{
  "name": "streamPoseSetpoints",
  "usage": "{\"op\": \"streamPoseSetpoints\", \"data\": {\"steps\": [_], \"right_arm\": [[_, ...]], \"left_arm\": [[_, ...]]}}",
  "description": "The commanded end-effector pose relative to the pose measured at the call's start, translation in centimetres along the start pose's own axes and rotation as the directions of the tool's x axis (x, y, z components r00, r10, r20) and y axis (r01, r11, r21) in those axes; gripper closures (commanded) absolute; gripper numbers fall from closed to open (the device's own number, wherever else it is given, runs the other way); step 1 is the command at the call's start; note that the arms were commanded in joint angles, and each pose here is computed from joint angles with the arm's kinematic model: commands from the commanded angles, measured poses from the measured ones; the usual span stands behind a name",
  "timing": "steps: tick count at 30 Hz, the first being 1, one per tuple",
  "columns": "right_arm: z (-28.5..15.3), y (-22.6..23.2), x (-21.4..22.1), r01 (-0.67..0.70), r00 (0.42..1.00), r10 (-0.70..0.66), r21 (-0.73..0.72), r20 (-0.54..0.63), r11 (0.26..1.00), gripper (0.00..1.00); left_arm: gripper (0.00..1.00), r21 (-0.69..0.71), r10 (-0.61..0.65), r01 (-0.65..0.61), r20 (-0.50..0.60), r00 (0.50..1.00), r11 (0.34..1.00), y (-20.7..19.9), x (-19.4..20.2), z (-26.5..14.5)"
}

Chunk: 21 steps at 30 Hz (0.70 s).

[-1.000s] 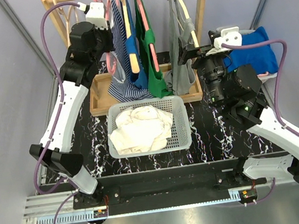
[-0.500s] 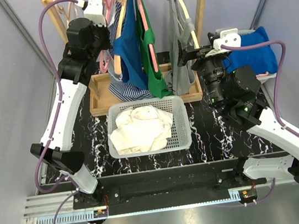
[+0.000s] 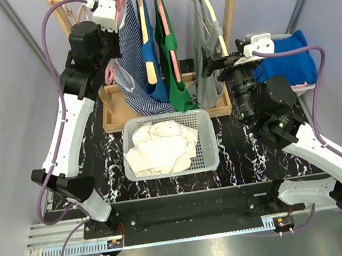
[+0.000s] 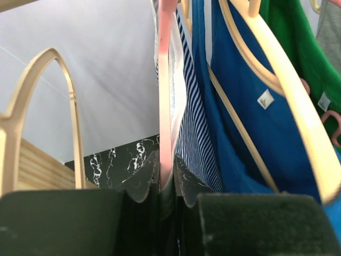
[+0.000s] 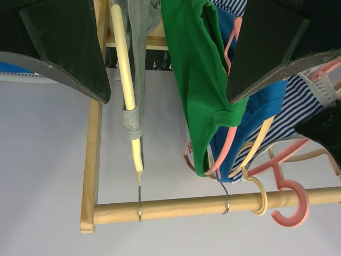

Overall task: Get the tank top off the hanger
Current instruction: Pick up the hanger from the clothesline.

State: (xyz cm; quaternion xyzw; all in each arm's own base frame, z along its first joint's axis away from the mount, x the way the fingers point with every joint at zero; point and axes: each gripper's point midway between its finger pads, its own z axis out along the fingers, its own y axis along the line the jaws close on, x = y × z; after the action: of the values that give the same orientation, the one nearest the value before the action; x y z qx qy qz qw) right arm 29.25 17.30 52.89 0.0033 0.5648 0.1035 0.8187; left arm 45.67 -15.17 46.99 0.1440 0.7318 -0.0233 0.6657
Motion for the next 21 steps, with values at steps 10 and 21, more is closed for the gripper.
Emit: {"op": "streamPoseSetpoints", "data": {"steps": [10, 21], "right_arm": [[0.0, -0.5, -2.5, -0.048, 0.998, 0.047, 0.0, 0.043, 0.999, 0.0], [0.5, 0.5, -2.8, -0.084, 0.996, 0.085, -0.03, 0.032, 0.996, 0.0]], "left_arm": [[1.0, 0.04, -0.123, 0.117, 0.227, 0.966, 0.992, 1.9, -4.0, -15.5], [1.0, 0.245, -0.137, 0.033, 0.424, 0.895, 0.969, -0.1, -12.0, -24.4]]}}
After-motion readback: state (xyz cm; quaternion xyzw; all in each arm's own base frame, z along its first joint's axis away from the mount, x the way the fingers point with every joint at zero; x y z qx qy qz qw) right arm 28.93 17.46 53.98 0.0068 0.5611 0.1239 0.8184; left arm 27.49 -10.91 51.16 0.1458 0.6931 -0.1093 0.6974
